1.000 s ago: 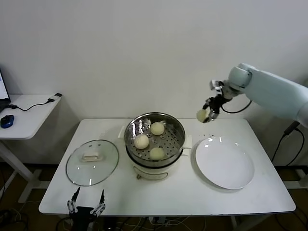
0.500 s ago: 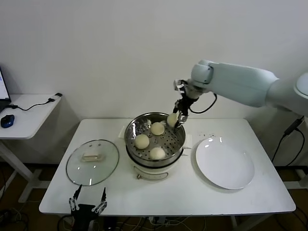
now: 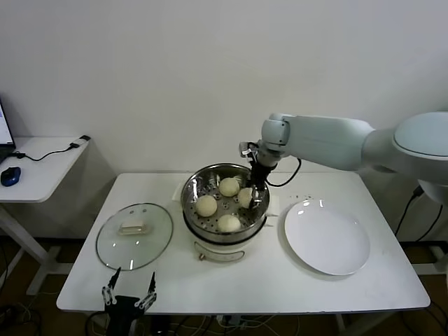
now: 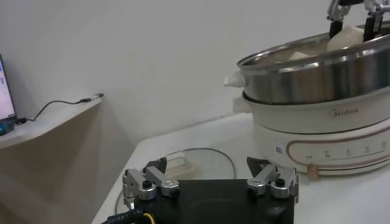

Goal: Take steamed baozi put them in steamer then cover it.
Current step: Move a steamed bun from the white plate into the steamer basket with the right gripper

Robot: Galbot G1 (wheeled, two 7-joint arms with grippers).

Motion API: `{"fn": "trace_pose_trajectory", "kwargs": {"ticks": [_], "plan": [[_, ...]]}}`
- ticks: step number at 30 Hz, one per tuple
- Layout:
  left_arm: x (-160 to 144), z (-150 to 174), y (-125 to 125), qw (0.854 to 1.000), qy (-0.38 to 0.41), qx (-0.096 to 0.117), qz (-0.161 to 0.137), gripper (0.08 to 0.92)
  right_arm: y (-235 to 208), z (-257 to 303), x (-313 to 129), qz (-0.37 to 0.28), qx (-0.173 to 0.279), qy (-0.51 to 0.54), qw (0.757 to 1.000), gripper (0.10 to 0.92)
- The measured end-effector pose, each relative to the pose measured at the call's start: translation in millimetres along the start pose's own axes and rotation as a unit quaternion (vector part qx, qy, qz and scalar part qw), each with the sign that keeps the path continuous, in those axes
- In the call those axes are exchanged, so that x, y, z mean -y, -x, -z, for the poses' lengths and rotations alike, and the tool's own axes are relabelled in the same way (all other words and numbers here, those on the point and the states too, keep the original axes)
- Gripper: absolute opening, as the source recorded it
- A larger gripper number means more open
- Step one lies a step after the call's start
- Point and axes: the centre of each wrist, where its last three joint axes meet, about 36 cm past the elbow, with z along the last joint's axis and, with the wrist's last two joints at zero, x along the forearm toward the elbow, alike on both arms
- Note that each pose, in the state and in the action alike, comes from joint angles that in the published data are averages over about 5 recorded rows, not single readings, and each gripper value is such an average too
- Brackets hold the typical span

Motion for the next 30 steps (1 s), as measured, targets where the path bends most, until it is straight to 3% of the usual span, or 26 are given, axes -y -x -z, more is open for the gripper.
{"fn": "trace_pose_trajectory", "kwargs": {"ticks": [5, 11, 22, 30], "plan": [[0.1, -1.1, 0.2, 1.0, 0.0, -0.001, 0.0, 0.823, 9.2, 1.2, -1.3, 0.003, -0.004, -0.001, 1.0, 0.715], [-0.6, -0.4, 0.5, 1.0, 0.002, -0.001, 0.0, 0.823, 13.2, 0.3, -2.5, 0.006, -0.007, 0.0, 1.0, 0.815], [-1.0, -0.1, 0.6, 1.0, 0.004, -0.001, 0.001, 0.823, -9.4, -7.4, 0.5, -0.001, 0.018, 0.005, 1.0, 0.823], [-1.1, -0.7, 0.1, 1.0, 0.01, -0.001, 0.002, 0.823, -48.5, -36.9, -0.5, -0.028, 0.066, 0.011, 0.997, 0.823]]}}
